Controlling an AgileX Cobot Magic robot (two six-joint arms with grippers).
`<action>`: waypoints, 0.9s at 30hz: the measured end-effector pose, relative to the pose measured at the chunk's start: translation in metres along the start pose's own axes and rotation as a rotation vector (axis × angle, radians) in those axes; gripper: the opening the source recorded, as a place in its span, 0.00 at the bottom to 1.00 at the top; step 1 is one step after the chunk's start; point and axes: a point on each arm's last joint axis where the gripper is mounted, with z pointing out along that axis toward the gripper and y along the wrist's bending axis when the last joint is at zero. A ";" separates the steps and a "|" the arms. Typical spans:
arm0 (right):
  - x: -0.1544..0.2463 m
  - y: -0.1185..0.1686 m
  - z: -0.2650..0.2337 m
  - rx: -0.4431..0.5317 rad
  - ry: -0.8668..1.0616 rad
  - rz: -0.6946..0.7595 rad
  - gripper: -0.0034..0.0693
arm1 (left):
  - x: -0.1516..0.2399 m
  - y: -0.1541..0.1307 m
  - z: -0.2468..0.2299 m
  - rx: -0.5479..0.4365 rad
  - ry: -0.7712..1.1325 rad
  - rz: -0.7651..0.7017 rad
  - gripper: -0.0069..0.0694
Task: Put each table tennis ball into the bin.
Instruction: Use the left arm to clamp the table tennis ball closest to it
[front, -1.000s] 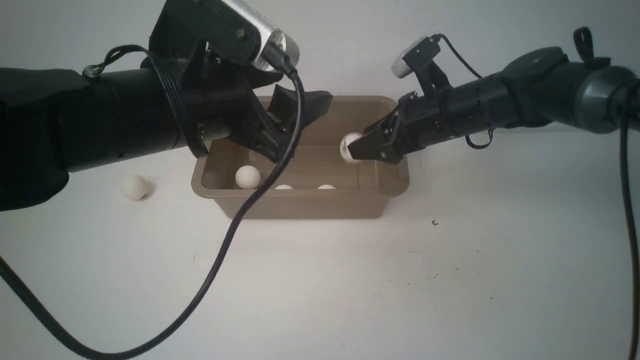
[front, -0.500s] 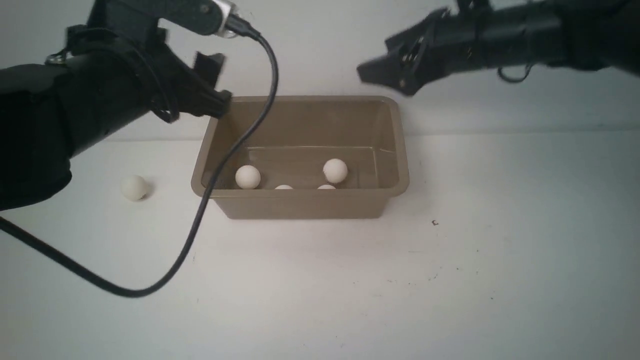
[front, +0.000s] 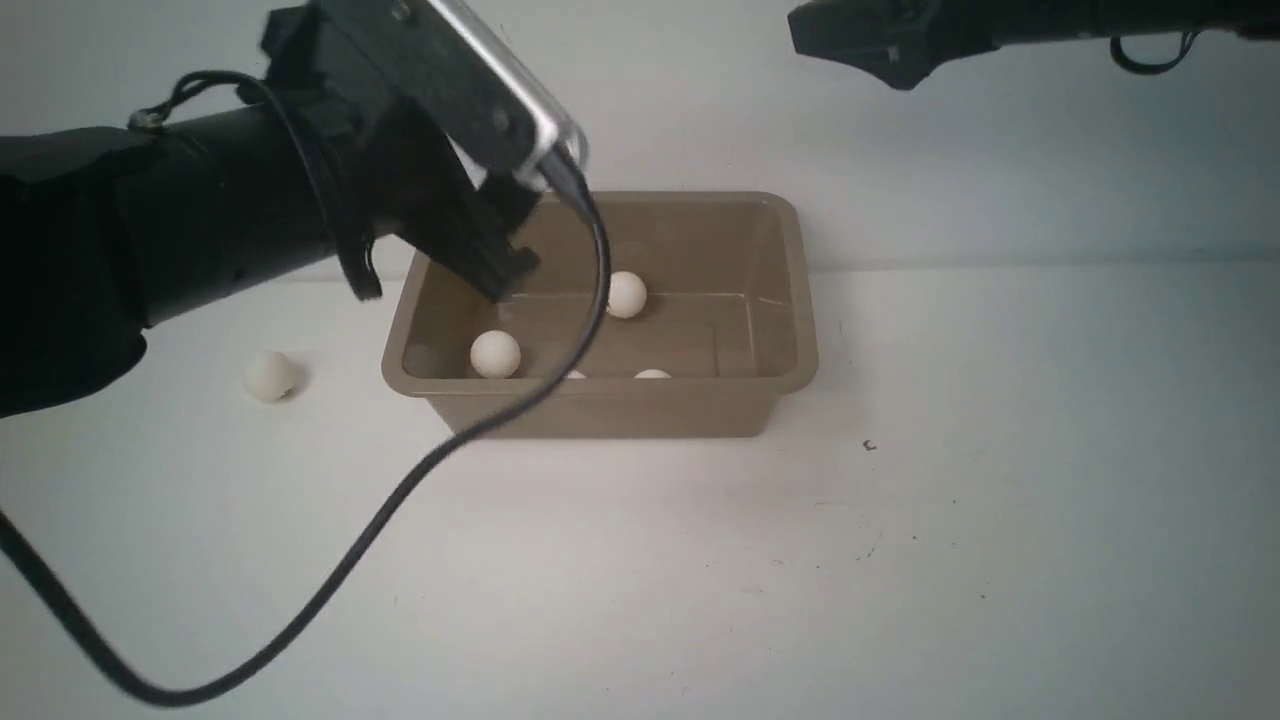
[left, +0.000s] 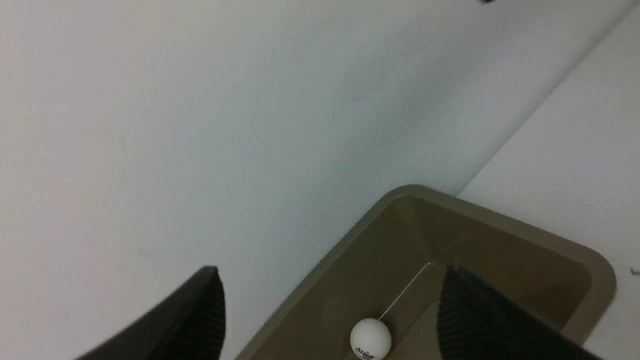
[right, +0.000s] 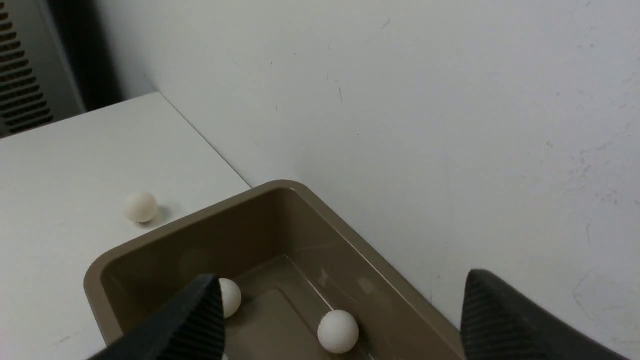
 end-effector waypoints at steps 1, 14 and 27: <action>0.000 0.000 0.000 0.001 0.004 0.011 0.84 | -0.001 -0.002 0.000 0.020 -0.007 0.099 0.76; 0.002 0.002 0.000 -0.023 0.024 0.083 0.84 | 0.047 0.009 -0.007 -0.232 0.330 0.063 0.76; 0.002 0.002 0.000 -0.023 0.024 0.093 0.84 | 0.014 -0.043 -0.005 0.300 -0.091 -0.203 0.76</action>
